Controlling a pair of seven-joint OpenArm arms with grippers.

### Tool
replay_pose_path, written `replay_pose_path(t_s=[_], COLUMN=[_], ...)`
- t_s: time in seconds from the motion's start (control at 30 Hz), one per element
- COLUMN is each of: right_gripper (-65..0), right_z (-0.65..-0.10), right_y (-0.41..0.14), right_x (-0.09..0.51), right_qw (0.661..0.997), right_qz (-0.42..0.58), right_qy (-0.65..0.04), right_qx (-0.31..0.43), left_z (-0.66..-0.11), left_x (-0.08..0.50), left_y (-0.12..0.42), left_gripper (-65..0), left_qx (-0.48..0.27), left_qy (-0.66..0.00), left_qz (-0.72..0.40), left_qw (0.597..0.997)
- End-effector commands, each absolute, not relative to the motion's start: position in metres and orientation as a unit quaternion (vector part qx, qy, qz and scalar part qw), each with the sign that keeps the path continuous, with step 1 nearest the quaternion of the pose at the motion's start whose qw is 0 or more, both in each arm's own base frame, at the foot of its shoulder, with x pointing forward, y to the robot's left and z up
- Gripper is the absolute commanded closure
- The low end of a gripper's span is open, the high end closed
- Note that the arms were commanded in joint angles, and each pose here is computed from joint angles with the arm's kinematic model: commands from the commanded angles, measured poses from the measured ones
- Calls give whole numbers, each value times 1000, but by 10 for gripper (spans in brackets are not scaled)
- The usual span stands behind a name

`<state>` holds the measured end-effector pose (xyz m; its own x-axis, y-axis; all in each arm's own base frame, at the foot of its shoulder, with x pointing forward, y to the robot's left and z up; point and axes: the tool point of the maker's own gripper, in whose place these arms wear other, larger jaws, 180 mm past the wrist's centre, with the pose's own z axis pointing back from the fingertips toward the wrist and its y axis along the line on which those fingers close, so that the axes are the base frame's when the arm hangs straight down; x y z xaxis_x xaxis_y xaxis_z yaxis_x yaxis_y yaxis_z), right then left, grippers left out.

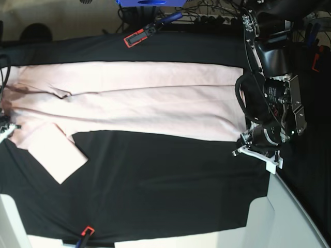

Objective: Fold the T-shirt properly
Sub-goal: 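Pull the grasped edge away from the shoulder edge with the left gripper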

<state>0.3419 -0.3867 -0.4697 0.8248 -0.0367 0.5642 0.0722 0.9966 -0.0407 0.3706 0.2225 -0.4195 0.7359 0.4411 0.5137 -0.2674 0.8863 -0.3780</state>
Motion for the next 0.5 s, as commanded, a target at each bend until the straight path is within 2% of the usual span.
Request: replay_pose_path(t_s=[0.0, 0.2, 0.47], right_gripper=[0, 0, 0], right_z=[-441, -423, -402], right_y=[-403, -413, -433], right_x=[364, 374, 381], right_qw=[941, 929, 918], right_qz=[-28, -51, -67], right_qy=[-334, -363, -385], right_qx=[-47, -49, -61], left_z=[-394, -369, -365], left_x=[390, 403, 406], left_y=[229, 230, 230], left_gripper=[0, 0, 0], left_qx=[-141, -139, -139], left_qy=[-348, -380, -385], left_qz=[187, 176, 175], left_qw=[908, 898, 895])
